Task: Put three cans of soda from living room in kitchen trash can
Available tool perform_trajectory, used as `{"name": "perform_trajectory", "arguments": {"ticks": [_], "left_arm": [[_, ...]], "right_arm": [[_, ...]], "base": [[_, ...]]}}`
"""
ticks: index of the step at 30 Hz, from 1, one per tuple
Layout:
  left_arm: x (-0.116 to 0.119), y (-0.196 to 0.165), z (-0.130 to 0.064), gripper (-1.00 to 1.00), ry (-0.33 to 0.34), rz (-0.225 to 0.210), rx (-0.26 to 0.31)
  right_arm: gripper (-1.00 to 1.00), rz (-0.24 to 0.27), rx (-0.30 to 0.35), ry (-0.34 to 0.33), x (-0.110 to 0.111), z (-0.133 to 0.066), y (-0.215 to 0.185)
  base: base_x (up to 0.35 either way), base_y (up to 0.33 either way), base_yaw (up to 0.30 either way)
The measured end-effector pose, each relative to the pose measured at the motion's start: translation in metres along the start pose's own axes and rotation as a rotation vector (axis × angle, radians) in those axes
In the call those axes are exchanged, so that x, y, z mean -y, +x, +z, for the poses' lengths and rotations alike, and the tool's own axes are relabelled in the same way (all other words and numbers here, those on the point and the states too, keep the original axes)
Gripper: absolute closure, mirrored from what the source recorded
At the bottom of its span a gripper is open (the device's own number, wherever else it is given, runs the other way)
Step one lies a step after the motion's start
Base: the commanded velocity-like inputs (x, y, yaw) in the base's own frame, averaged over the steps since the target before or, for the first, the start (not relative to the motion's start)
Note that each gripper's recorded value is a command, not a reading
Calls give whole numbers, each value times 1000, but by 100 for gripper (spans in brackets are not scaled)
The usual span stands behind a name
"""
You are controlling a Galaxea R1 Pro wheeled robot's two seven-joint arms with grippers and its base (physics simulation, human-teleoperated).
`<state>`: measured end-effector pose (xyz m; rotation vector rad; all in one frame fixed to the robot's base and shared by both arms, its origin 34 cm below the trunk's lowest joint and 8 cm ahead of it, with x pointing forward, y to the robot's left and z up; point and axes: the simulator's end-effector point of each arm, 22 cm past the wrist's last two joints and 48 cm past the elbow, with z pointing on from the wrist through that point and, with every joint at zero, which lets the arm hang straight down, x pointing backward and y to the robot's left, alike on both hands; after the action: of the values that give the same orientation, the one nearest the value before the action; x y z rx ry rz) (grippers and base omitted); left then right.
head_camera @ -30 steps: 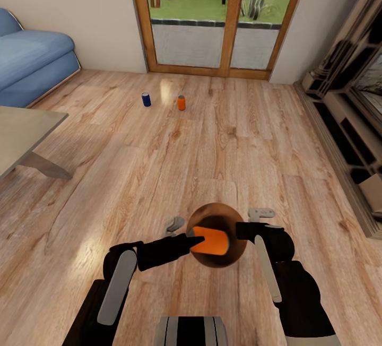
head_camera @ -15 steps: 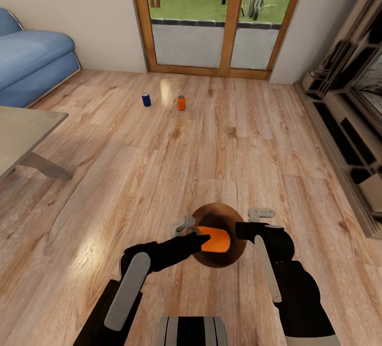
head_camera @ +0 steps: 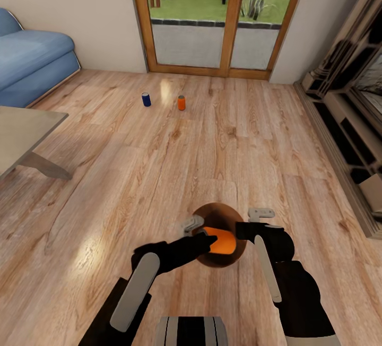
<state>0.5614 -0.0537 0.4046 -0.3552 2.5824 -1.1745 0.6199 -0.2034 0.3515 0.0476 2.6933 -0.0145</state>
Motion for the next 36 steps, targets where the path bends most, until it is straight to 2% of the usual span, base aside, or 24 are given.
{"name": "perform_trajectory", "arguments": {"ticks": [2, 7, 14, 17, 26, 36], "left_arm": [[-3, 3, 1, 100, -26, 10, -2], [-3, -3, 2, 100, -34, -1, 29], [3, -1, 6, 100, -78, 52, 22], [4, 0, 7, 100, -82, 60, 19], [-9, -9, 6, 100, -146, 44, 61], [-10, -10, 6, 100, -155, 43, 64]], "right_arm": [[100, 0, 0, 0, 0, 0, 0], [100, 0, 0, 0, 0, 0, 0], [100, 1, 0, 2, 1, 0, 0], [100, 2, 0, 0, 0, 0, 0], [100, 2, 0, 2, 1, 0, 0], [100, 2, 0, 2, 1, 0, 0]], "base": [[0, 0, 0], [0, 0, 0], [0, 0, 0], [0, 0, 0], [0, 0, 0], [0, 0, 0]]}}
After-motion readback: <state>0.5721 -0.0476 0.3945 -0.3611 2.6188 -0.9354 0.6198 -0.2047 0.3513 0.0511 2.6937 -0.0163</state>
